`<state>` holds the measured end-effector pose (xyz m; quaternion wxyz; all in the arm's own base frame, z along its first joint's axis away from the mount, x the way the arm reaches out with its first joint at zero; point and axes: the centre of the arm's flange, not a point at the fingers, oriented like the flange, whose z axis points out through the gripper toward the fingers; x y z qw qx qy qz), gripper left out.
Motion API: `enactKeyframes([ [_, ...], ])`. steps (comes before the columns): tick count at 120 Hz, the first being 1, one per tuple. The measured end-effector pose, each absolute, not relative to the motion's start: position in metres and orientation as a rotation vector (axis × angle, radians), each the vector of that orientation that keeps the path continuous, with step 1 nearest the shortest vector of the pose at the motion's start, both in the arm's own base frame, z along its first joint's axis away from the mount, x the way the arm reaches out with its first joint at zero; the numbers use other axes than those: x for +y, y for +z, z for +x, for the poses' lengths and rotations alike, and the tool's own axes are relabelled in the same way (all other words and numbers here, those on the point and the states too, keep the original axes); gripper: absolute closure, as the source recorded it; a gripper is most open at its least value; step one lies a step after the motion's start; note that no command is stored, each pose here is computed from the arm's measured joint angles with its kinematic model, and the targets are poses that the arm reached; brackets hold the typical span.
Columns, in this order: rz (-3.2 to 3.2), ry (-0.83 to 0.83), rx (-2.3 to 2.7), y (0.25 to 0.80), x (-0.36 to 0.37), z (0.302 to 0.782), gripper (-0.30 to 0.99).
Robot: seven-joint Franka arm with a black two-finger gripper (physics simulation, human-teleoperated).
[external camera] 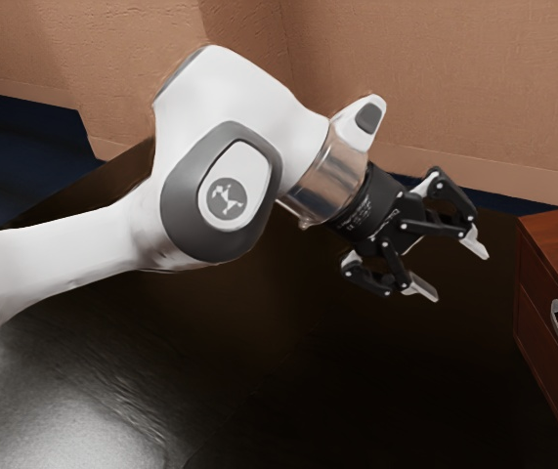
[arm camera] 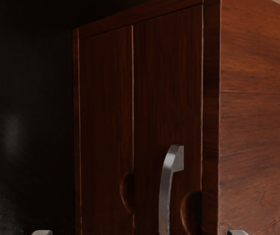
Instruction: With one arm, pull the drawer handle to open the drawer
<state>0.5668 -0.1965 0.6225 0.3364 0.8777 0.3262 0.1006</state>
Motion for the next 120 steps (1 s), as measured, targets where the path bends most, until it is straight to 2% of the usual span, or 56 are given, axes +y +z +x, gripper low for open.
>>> enactKeyframes([
  [25,2.314,0.221,0.746,0.592,-0.261,0.563,0.31],
  [56,2.241,0.339,0.934,0.575,-0.166,0.612,0.36],
  [120,2.275,0.353,0.797,0.565,-0.223,0.598,0.40],
])
